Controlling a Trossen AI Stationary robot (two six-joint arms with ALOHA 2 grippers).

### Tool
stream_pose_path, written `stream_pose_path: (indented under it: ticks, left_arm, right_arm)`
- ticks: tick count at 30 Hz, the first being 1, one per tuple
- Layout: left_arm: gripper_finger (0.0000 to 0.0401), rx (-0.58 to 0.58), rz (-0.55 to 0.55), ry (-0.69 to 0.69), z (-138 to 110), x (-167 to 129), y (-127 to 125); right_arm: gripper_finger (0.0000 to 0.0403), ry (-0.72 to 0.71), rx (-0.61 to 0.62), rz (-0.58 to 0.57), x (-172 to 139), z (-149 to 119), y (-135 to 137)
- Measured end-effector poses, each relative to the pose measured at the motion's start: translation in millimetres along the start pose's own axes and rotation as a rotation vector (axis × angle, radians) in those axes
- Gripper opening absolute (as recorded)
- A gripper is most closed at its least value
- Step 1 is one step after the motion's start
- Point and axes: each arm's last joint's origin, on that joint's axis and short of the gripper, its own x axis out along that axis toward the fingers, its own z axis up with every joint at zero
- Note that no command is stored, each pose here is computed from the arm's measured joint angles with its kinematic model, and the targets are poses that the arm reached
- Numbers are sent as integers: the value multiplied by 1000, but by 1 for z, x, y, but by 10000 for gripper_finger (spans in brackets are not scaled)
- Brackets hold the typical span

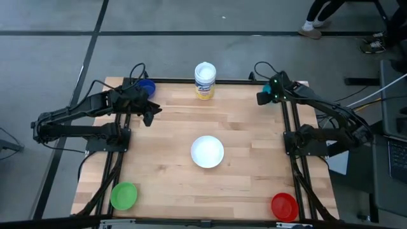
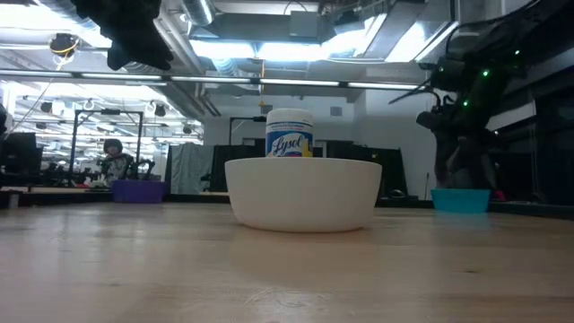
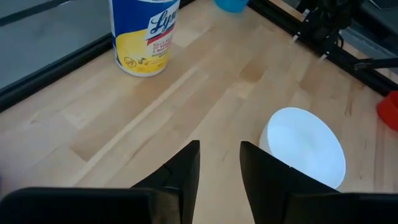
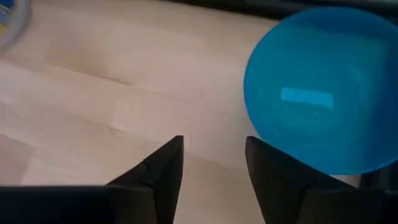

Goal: Nest bowls inside each other
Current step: Stack the blue bowl on top of the white bowl

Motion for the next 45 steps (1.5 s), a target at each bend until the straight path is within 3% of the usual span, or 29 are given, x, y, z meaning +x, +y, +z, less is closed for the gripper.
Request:
stream_pose_path:
  ticks: [8,17,21,26,38,45]
  left_arm:
    - [112,-7,-3,1,0,0,0]
    - [112,-4,-21,9,0,0,-1]
    - [112,2,-21,9,0,0,-1]
    - [112,12,-21,9,0,0,-1]
    - [112,44,-26,11,0,0,-1]
    - [112,46,-45,18,-1,0,-1]
  right_arm:
    - [178,94,-29,-27,18,4,-3]
    - [181,21,-34,-6,6,28,6]
    - [169,-20,-22,-71,-5,45,9]
    - [160,83,10,-156,-1,57,5]
    - [186,287,15,-149,48,55,12]
    - [179,314,14,-158,57,53,12]
